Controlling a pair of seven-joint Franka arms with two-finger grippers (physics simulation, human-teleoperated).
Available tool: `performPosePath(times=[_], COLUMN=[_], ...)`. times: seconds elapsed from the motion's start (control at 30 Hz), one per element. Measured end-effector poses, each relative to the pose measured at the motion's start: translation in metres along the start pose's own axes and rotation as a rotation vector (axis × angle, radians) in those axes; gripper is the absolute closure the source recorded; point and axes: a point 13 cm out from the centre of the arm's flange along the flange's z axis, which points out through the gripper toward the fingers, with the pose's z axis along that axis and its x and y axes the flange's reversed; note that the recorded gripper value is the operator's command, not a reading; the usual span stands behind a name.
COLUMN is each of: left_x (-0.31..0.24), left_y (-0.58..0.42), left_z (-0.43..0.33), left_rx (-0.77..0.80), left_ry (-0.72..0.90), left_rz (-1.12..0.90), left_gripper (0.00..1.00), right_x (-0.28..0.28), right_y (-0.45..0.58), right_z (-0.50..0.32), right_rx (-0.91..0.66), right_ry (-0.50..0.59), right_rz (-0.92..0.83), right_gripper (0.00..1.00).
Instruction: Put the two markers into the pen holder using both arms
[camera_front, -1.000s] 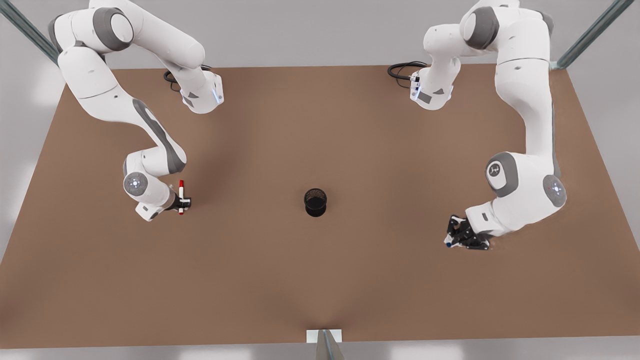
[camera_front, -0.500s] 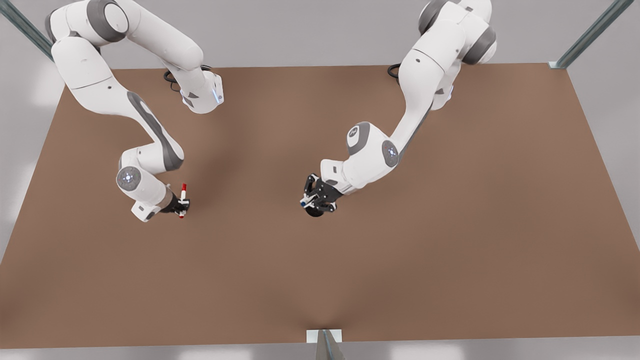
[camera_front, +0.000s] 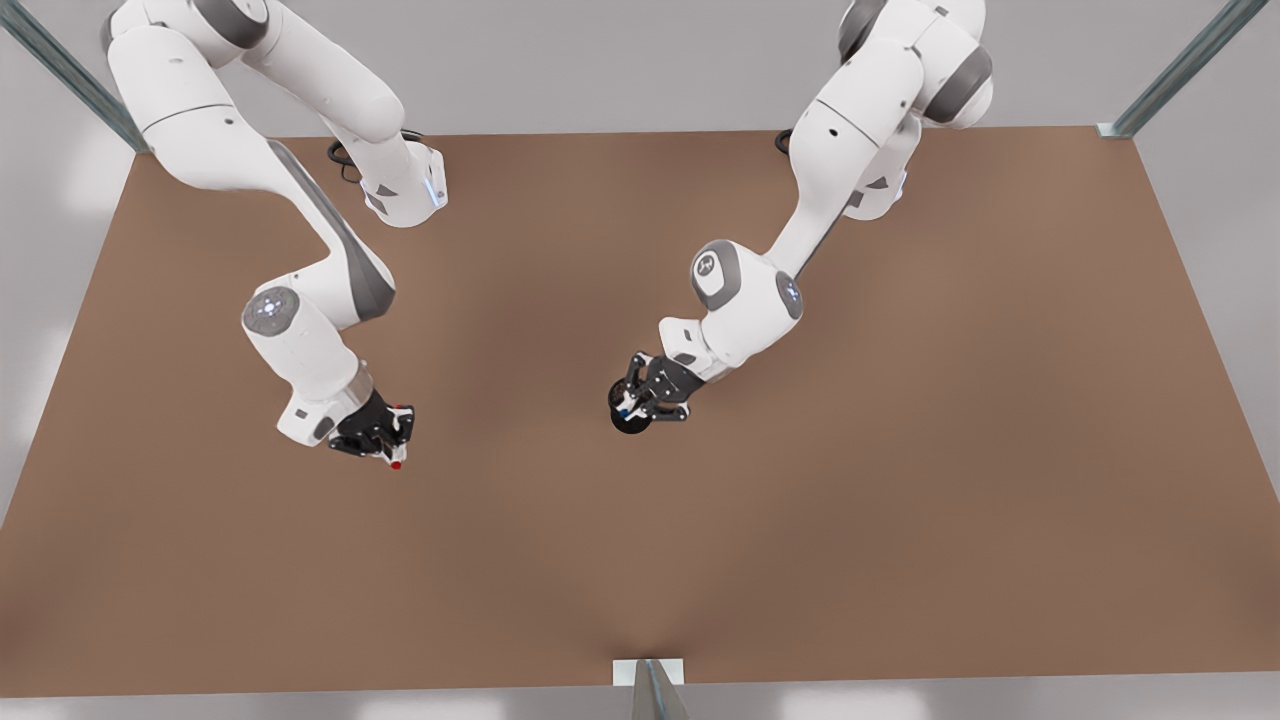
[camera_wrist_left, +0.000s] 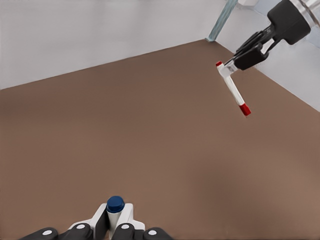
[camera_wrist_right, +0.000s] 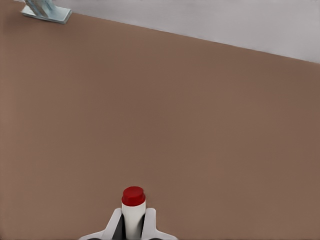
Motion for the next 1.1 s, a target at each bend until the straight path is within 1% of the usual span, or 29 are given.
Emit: performPosePath(times=[0.03,0.07,0.1,0.13,0.17,0.23,0.3,0.37,0.43,0.47,0.57,0.63,0.7,0.77,0.87,0.93,1.1], left_x=[0.007,0.016,0.026,0.034,0.041,0.036,0.013,-0.02,-0.028,-0.028,-0.03,-0.043,-0.039,-0.011,0.017,0.028,0.052], left_y=[0.001,0.001,0.0,-0.004,-0.009,-0.004,0.062,0.167,0.263,0.295,0.314,0.283,0.241,0.223,0.223,0.225,0.238], left_z=[0.004,0.007,0.011,0.015,0.018,0.006,-0.038,-0.117,-0.217,-0.266,-0.369,-0.433,-0.479,-0.5,-0.497,-0.489,-0.469], left_rx=[-0.002,-0.002,-0.001,0.003,0.009,0.02,-0.002,-0.085,-0.178,-0.219,-0.32,-0.343,-0.369,-0.395,-0.413,-0.42,-0.432], left_ry=[0.009,0.022,0.038,0.051,0.064,0.062,0.049,0.075,0.181,0.251,0.453,0.482,0.529,0.597,0.674,0.707,0.76], left_rz=[0.01,0.02,0.031,0.044,0.06,0.075,0.063,0.118,0.157,0.166,0.16,0.129,0.102,0.032,-0.071,-0.127,-0.26], left_gripper=[0.79,0.76,0.65,0.08,0.0,0.0,0.0,0.0,0.0,0.0,0.0,0.0,0.0,0.0,0.0,0.0,0.0], right_x=[-0.012,-0.023,-0.032,-0.039,-0.046,-0.055,-0.066,-0.074,-0.077,-0.077,-0.099,-0.113,-0.119,-0.119,-0.109,-0.106,-0.111], right_y=[0.012,0.022,0.031,0.04,0.049,0.067,0.094,0.127,0.17,0.195,0.263,0.307,0.34,0.374,0.411,0.415,0.397], right_z=[-0.005,-0.01,-0.014,-0.017,-0.019,-0.023,-0.029,-0.036,-0.039,-0.041,-0.057,-0.071,-0.079,-0.078,-0.06,-0.043,-0.031], right_rx=[-0.009,-0.017,-0.025,-0.036,-0.044,-0.061,-0.08,-0.102,-0.132,-0.15,-0.187,-0.2,-0.215,-0.229,-0.222,-0.218,-0.195], right_ry=[-0.024,-0.047,-0.069,-0.088,-0.106,-0.136,-0.17,-0.201,-0.232,-0.247,-0.331,-0.387,-0.423,-0.446,-0.465,-0.476,-0.515], right_rz=[-0.015,-0.028,-0.037,-0.047,-0.056,-0.076,-0.108,-0.149,-0.203,-0.23,-0.295,-0.333,-0.356,-0.379,-0.414,-0.413,-0.406], right_gripper=[0.75,0.75,0.75,0.75,0.75,0.75,0.75,0.75,0.75,0.75,0.75,0.75,0.75,0.75,0.75,0.75,0.75])
